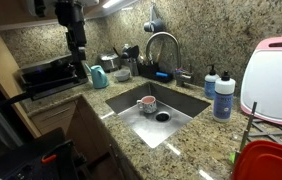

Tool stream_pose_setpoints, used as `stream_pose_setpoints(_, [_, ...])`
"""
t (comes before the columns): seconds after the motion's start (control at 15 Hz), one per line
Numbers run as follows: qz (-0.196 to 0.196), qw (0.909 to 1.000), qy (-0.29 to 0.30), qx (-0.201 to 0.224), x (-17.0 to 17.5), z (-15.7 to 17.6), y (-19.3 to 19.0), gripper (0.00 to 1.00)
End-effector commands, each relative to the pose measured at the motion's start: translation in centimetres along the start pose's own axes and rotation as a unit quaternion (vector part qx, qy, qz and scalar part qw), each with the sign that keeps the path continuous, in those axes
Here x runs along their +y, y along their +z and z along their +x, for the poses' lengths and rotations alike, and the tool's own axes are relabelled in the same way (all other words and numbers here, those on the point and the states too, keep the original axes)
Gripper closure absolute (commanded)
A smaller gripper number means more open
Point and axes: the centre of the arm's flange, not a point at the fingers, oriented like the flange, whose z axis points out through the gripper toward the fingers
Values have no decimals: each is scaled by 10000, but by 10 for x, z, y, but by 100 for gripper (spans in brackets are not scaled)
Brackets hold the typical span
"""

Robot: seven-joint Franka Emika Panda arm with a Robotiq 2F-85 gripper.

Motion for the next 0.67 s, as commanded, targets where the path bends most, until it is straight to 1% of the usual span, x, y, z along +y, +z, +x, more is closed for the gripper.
stream_pose_setpoints(0.0, [0,10000,0,0,0,0,0,0])
stream_pose_setpoints(0.07, [-15,9999,-104,60,0,3,3,0])
stream_pose_setpoints(0.13, [-59,9999,6,117,-2,8,7,0])
stream_pose_setpoints(0.27, [-178,9996,41,212,-2,18,12,0])
stream_pose_setpoints(0.47, [-487,9965,92,670,12,36,11,0])
stream_pose_setpoints(0.6, [-808,9919,34,983,30,51,8,0])
